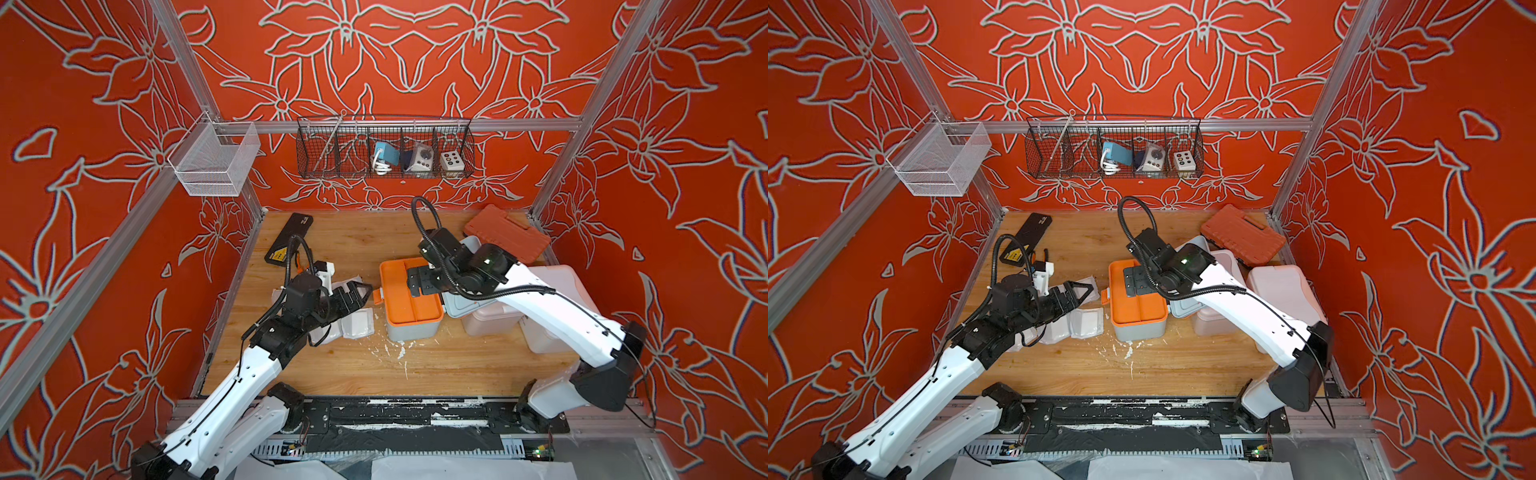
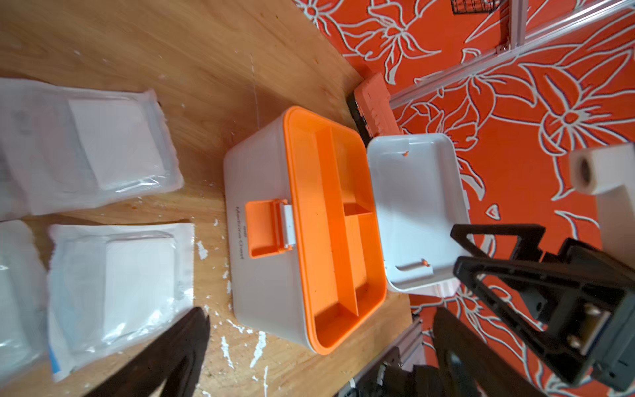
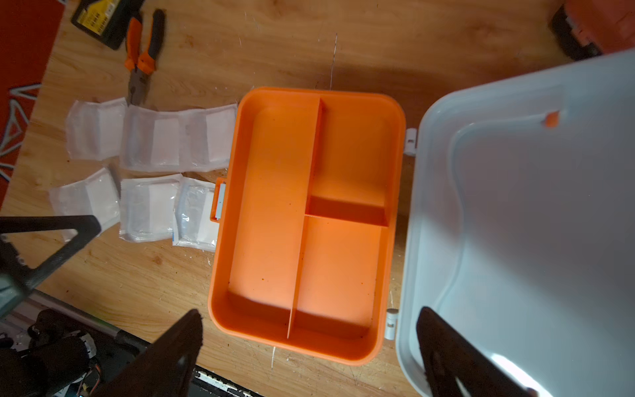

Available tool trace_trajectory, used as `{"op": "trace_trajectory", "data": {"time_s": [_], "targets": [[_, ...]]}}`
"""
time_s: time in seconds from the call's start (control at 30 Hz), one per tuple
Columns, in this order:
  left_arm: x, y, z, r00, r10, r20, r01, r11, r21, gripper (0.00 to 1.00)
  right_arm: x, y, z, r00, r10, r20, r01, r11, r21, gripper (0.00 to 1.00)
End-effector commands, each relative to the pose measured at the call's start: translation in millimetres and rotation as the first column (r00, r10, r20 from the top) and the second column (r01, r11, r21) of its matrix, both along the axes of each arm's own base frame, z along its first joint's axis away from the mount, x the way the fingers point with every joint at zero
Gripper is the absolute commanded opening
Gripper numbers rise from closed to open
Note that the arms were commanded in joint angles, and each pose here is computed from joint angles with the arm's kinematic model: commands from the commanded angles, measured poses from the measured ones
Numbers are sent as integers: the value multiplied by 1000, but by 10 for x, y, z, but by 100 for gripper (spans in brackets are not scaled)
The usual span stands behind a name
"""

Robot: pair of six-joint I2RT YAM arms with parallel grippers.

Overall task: Open first aid kits and take out gauze
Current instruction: Place the compartment layer in the first aid kit, then close the lid of the first aid kit.

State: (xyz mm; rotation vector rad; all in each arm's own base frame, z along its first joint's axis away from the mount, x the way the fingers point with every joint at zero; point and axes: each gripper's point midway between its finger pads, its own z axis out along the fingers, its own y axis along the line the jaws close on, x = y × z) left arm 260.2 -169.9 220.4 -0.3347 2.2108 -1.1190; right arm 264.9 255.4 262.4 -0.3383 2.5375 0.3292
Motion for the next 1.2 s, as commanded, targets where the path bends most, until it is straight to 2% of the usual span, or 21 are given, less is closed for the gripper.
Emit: {"op": "trace_trajectory", "data": {"time_s": [0.0,0.07,0.13,0.27,0.37,0.47,0.63,0.8,0.93,1.17], "targets": [[-48,-207,102,994,-107,4,107,990,-89,98,60,-347,111,999,-22,42,23,1000,-13,98],[-49,-287,145,987,-152,60,159,981,-115,98,98,-561,140,997,-60,43,59,998,21,98],[-20,-309,147,985,-151,85,161,980,-114,98,147,-791,164,993,-112,41,110,992,66,98],[-39,-394,251,963,-168,212,176,984,-21,98,209,-1188,153,979,-204,25,199,971,135,98],[-74,-484,276,953,-175,249,173,984,28,98,243,-1376,122,971,-241,1,236,952,195,98],[-94,-547,182,954,-182,236,175,983,50,98,293,-1433,99,974,-228,-16,223,933,283,98],[-28,-371,-12,971,-109,215,82,988,134,98,382,-1382,47,981,-183,-67,195,894,403,98],[-188,-521,-30,947,-208,245,197,978,67,98,452,-1291,-72,978,-152,-140,200,866,459,98],[-275,-611,-143,944,-260,205,260,965,28,98,456,-1152,-129,978,-92,-188,179,834,522,97],[-375,-741,-331,928,-340,150,345,938,-8,98,403,-1069,-60,980,-56,-190,157,801,577,98]]}}
